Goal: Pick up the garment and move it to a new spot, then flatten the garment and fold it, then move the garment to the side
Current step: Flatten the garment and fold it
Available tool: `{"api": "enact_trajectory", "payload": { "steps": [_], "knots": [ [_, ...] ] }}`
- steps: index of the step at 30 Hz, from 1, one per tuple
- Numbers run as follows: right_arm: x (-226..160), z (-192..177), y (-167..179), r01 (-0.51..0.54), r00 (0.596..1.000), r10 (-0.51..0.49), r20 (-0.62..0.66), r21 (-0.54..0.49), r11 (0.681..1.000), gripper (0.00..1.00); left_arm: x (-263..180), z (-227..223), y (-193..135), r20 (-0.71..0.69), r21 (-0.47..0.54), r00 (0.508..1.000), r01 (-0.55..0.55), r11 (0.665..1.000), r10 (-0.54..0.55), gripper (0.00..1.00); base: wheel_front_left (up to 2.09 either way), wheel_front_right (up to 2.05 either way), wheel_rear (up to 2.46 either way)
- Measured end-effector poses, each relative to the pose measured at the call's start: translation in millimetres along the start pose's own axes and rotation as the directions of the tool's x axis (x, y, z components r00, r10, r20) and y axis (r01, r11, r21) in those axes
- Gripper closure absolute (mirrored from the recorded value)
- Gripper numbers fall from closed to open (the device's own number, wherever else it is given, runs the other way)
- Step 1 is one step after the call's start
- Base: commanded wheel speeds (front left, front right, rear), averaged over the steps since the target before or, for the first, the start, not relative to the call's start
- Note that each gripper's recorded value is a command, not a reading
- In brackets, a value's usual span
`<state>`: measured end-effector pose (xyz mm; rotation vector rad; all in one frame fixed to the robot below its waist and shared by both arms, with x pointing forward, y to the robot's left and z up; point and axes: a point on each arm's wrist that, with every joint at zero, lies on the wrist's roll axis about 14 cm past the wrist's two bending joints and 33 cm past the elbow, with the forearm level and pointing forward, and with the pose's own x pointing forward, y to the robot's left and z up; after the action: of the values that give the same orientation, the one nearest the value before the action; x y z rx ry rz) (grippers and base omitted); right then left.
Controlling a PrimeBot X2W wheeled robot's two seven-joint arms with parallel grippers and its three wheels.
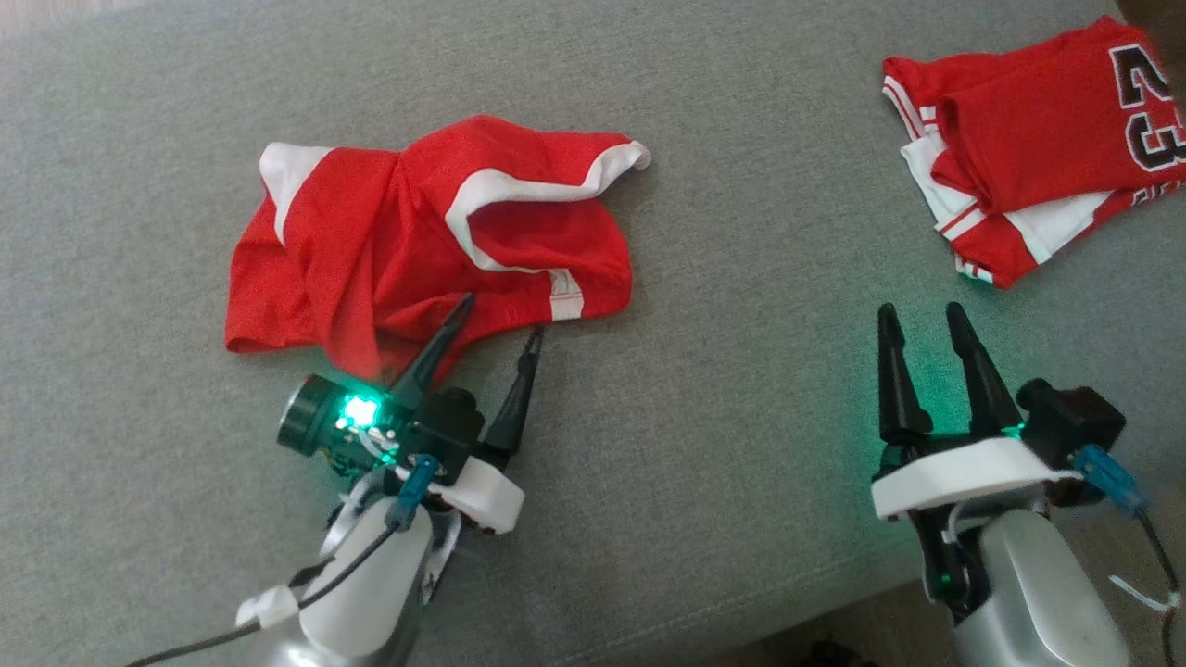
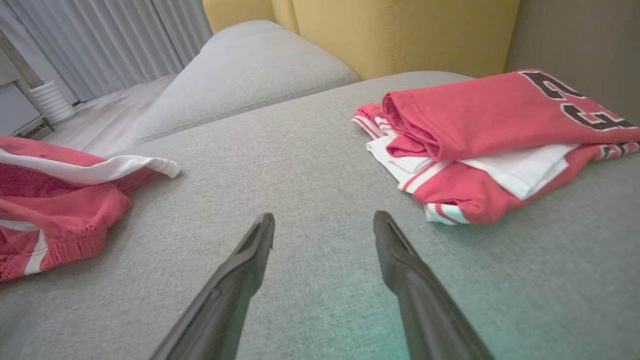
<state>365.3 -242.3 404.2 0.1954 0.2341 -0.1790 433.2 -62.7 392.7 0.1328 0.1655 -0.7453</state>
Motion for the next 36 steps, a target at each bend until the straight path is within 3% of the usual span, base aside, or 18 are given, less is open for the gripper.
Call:
{"api": "enact_trajectory", "payload": {
  "steps": [7, 15, 16, 18, 26, 30, 36],
  "knots": [
    [6.6, 1.0, 15.7, -0.049, 0.999, 0.049, -0.001, 0.000, 0.999, 0.00, 0.3, -12.7, 4.8, -0.045, 0.031, 0.999, 0.000, 1.000, 0.002, 0.00, 0.00, 0.00, 0.00],
    [3.9, -3.2, 9.3, -0.028, 0.999, 0.028, -0.015, 0.010, 1.000, 0.00, 5.5, -26.2, 3.1, -0.098, 0.040, 0.995, 0.024, 0.999, -0.020, 0.00, 0.00, 0.00, 0.00],
    [3.7, -3.4, 8.9, -0.026, 1.000, 0.027, -0.015, 0.010, 1.000, 0.00, 5.8, -27.4, 2.9, -0.102, 0.039, 0.995, 0.027, 0.999, -0.023, 0.22, 0.00, 0.00, 0.00],
    [3.6, -3.3, 8.9, -0.026, 1.000, 0.026, -0.015, 0.014, 1.000, 0.00, 6.0, -27.8, 3.6, -0.108, 0.031, 0.994, 0.023, 0.999, -0.019, 1.00, 0.00, 0.00, 0.00],
    [5.8, -0.7, 14.9, -0.042, 0.999, 0.042, -0.005, 0.032, 0.999, 0.00, 5.3, -16.1, 11.5, -0.085, 0.011, 0.996, -0.022, 1.000, 0.022, 1.00, 0.00, 0.00, 0.00],
    [5.6, 4.0, 16.2, -0.045, 0.999, 0.045, 0.010, 0.039, 0.998, 0.00, 1.7, 34.9, 32.1, 0.075, 0.020, 0.993, -0.094, 0.995, 0.092, 1.00, 0.00, 0.00, 0.00],
    [1.0, 8.5, 20.8, -0.059, 0.998, 0.057, 0.026, 0.057, 0.997, 0.00, -15.5, 117.9, 31.2, 0.312, 0.040, 0.945, -0.116, 0.992, 0.098, 1.00, 0.00, 0.00, 0.00]
  ]
}}
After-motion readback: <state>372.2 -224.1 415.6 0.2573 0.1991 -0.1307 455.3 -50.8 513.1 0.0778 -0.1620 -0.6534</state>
